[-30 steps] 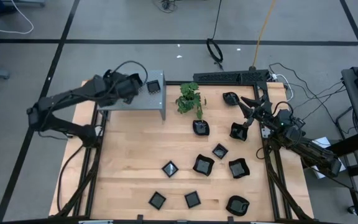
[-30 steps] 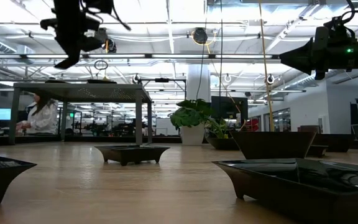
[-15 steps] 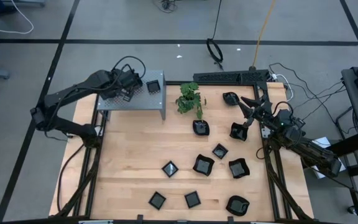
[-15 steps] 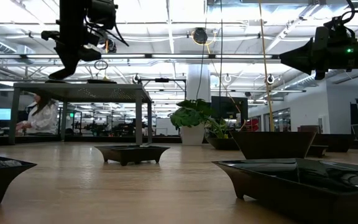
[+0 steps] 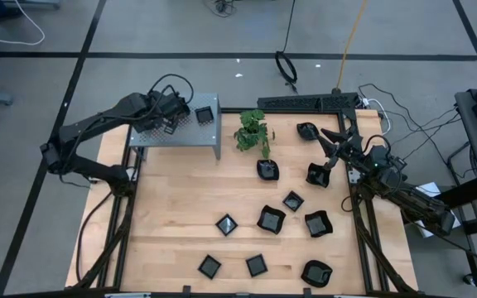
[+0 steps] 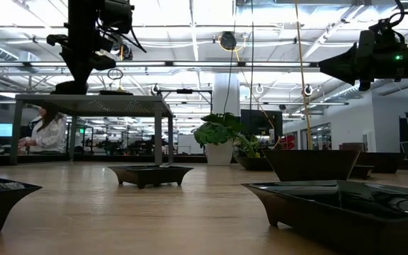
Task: Pick & Place Mini shaped plates
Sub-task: Stack the black leaf plate on top of the black leaf plate on the shelf
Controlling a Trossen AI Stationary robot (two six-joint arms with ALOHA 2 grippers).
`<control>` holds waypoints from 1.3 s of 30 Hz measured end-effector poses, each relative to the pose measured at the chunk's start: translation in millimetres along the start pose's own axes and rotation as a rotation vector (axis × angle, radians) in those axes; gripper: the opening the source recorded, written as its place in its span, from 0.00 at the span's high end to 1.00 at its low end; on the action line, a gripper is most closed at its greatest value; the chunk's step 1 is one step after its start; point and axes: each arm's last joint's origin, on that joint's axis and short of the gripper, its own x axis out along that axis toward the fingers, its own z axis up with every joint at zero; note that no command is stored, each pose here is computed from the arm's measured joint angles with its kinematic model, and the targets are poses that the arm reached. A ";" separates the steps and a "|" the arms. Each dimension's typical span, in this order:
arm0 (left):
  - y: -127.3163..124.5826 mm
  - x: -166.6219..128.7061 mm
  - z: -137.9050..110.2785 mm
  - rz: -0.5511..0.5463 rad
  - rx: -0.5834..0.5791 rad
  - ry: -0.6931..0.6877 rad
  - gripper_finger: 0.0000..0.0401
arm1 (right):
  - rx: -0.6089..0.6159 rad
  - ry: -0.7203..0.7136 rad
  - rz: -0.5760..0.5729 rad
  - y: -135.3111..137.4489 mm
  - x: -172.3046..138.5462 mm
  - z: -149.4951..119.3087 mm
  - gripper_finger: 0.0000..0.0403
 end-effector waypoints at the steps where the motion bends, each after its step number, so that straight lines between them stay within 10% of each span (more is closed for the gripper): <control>1: 0.0 0.0 0.0 0.000 -0.005 0.000 0.77 | 0.000 0.000 0.000 0.0 0.0 0.0 0.68; 11: -5.4 -8.4 -0.1 -0.060 -0.036 -0.060 0.69 | 0.000 0.000 0.000 0.0 0.0 0.0 0.68; 25: -59.1 -70.6 -37.0 -0.581 0.152 -0.151 0.69 | 0.000 0.000 0.000 0.0 0.0 0.0 0.68; 39: -152.6 -114.8 -123.5 -0.707 0.769 -0.309 0.69 | 0.000 0.000 0.000 0.0 0.0 0.0 0.68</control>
